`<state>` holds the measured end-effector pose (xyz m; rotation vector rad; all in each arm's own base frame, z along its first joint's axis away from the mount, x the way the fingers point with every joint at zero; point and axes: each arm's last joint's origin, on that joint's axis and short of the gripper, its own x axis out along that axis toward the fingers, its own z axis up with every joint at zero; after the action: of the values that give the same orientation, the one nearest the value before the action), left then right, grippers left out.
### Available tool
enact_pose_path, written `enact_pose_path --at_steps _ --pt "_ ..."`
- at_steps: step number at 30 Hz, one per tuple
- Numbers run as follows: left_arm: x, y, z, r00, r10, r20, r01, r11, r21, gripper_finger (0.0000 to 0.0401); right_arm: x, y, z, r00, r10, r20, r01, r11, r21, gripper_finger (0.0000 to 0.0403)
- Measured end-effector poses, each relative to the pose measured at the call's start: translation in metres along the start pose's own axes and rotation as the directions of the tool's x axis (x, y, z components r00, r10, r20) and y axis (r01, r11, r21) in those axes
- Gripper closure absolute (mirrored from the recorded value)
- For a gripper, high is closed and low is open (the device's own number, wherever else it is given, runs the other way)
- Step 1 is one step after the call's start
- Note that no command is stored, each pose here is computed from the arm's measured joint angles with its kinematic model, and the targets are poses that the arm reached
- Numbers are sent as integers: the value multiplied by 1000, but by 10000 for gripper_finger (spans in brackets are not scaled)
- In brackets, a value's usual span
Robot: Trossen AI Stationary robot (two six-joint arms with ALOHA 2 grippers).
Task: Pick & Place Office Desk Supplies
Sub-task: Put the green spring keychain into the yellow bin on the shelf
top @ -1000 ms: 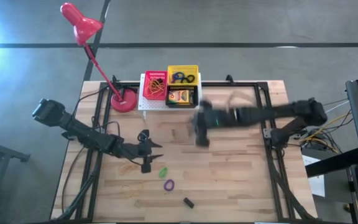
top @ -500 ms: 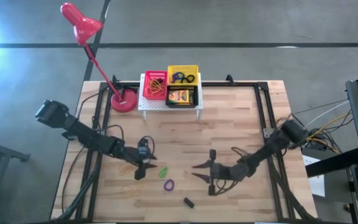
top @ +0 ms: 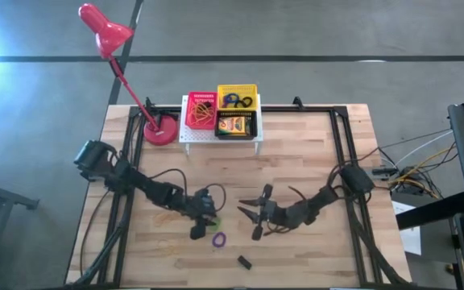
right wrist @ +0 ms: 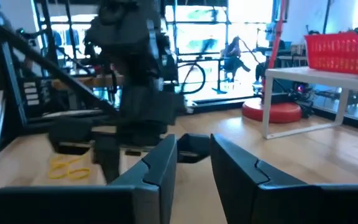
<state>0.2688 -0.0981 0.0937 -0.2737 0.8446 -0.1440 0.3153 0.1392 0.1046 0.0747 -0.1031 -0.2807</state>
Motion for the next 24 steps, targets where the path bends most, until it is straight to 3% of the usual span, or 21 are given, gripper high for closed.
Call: enact_pose_path --at_steps 3,9,15,18,24 --pt "-1 4 2 1000 0 -8 0 1000 9 275 -1 3 1 1000 13 -13 -13 999 -30 314" --pt "-3 14 4 999 29 -38 -27 999 38 383 -3 4 -5 997 40 -67 -45 997 -69 322" --pt "-13 24 14 984 176 23 -177 979 104 387 -4 3 -15 987 31 -156 -41 997 -65 325" --pt "-24 19 31 964 228 135 -250 952 177 390 -4 2 -16 987 27 -157 -32 999 -27 320" --pt "-46 6 52 924 261 279 -339 896 287 390 5 -7 -10 988 2 -153 20 989 147 294"
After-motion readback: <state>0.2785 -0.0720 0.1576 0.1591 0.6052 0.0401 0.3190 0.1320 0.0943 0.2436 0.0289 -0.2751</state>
